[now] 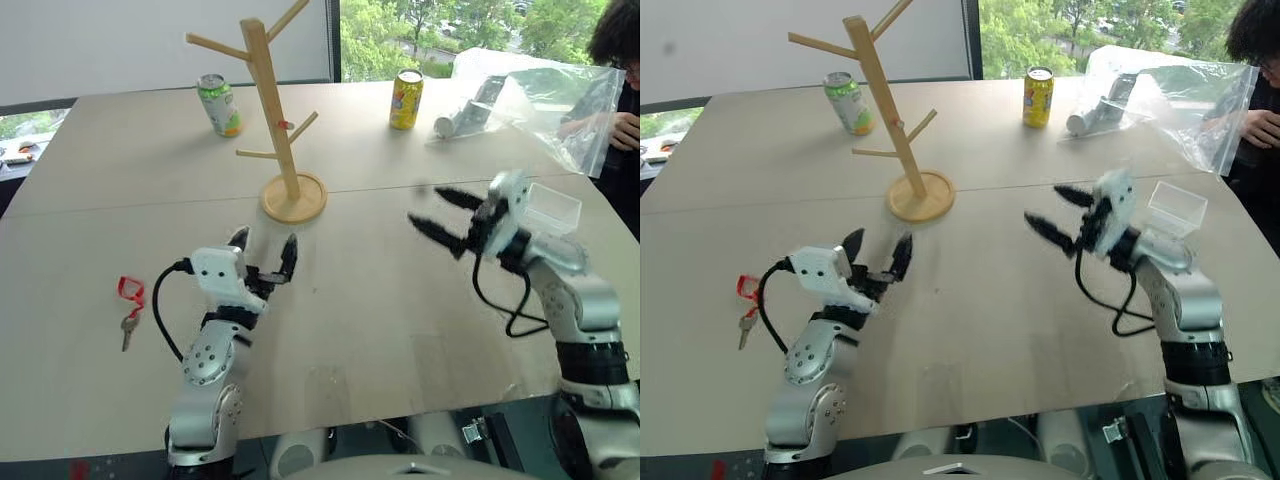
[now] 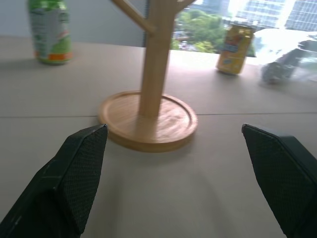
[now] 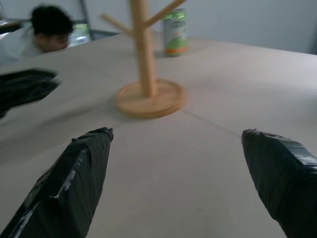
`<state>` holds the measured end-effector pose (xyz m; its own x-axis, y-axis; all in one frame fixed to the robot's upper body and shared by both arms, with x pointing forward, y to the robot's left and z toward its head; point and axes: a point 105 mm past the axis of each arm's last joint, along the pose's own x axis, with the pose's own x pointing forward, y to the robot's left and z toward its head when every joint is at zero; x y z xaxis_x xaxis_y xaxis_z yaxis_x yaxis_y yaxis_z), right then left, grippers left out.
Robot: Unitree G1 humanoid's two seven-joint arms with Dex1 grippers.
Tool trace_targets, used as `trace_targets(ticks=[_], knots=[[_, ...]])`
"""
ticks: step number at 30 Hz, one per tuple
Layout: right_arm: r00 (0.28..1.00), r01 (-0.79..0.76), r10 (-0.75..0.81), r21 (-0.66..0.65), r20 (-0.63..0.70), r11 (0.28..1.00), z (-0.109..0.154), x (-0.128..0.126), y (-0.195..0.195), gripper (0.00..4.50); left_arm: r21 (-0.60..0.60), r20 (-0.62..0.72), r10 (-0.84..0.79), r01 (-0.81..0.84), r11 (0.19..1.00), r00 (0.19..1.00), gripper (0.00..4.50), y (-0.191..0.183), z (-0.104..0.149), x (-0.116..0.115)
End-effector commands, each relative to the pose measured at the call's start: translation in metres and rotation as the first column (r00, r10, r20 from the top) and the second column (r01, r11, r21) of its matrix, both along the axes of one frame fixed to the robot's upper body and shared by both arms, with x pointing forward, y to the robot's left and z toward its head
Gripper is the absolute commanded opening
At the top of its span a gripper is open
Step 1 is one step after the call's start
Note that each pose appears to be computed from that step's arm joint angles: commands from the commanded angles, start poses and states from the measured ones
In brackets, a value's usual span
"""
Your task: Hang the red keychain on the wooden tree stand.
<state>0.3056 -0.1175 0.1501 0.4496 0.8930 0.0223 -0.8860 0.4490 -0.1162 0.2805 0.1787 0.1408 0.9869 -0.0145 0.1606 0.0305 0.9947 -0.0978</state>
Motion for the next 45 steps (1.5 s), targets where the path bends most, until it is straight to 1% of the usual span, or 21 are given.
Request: trace_targets(ticks=[1, 4, 8, 9, 13, 17, 20, 24, 28, 30, 34, 37, 42, 45], knots=[[0.983, -0.177, 0.18, -0.055, 0.048, 0.983, -0.009, -0.021, 0.004, 4.44, 0.015, 0.035, 0.11, -0.11, 0.994, 0.993, 4.5, 0.009, 0.026, -0.01], [0.948, -0.31, 0.317, -0.137, 0.026, 0.941, -0.033, -0.037, 0.003, 4.44, 0.016, -0.031, 0.236, -0.235, 0.972, 0.971, 4.5, 0.029, 0.021, -0.021], [0.928, -0.363, 0.372, -0.155, 0.032, 0.919, -0.04, -0.04, 0.003, 4.44, 0.029, -0.089, 0.328, -0.327, 0.945, 0.94, 4.5, 0.05, 0.017, -0.033], [0.925, -0.369, 0.379, -0.157, 0.033, 0.916, -0.041, -0.04, 0.003, 4.44, 0.037, -0.098, 0.338, -0.336, 0.941, 0.936, 4.5, 0.053, 0.016, -0.035], [0.915, -0.394, 0.403, -0.159, 0.031, 0.905, -0.051, -0.038, 0.004, 4.44, 0.116, -0.19, 0.381, -0.365, 0.924, 0.905, 4.5, 0.088, 0.001, -0.057], [0.91, -0.399, 0.412, -0.167, 0.05, 0.902, -0.056, -0.036, 0.005, 4.44, 0.163, -0.242, 0.419, -0.389, 0.907, 0.875, 4.5, 0.112, -0.009, -0.072], [0.908, -0.398, 0.414, -0.173, 0.07, 0.901, -0.06, -0.034, 0.006, 4.44, 0.189, -0.278, 0.443, -0.403, 0.895, 0.852, 4.5, 0.123, -0.017, -0.081], [0.909, -0.39, 0.408, -0.168, 0.087, 0.905, -0.061, -0.032, 0.011, 4.44, 0.195, -0.318, 0.472, -0.43, 0.881, 0.822, 4.5, 0.137, -0.028, -0.088], [0.911, -0.383, 0.401, -0.163, 0.096, 0.909, -0.061, -0.03, 0.015, 4.44, 0.17, -0.348, 0.508, -0.48, 0.86, 0.787, 4.5, 0.15, -0.035, -0.089], [0.913, -0.379, 0.397, -0.163, 0.098, 0.911, -0.061, -0.03, 0.016, 4.44, 0.146, -0.348, 0.534, -0.518, 0.843, 0.77, 4.5, 0.154, -0.036, -0.083], [0.92, -0.359, 0.378, -0.161, 0.106, 0.919, -0.06, -0.027, 0.016, 4.44, 0.124, -0.344, 0.542, -0.535, 0.836, 0.767, 4.5, 0.15, -0.035, -0.066], [0.924, -0.346, 0.365, -0.159, 0.112, 0.925, -0.059, -0.027, 0.016, 4.44, 0.098, -0.375, 0.534, -0.54, 0.836, 0.758, 4.5, 0.144, -0.042, -0.059], [0.933, -0.321, 0.341, -0.162, 0.116, 0.933, -0.057, -0.026, 0.013, 4.44, 0.054, -0.426, 0.535, -0.57, 0.82, 0.729, 4.5, 0.142, -0.052, -0.055], [0.937, -0.308, 0.328, -0.159, 0.119, 0.938, -0.055, -0.025, 0.012, 4.44, 0.053, -0.444, 0.544, -0.585, 0.809, 0.712, 4.5, 0.141, -0.054, -0.055]])
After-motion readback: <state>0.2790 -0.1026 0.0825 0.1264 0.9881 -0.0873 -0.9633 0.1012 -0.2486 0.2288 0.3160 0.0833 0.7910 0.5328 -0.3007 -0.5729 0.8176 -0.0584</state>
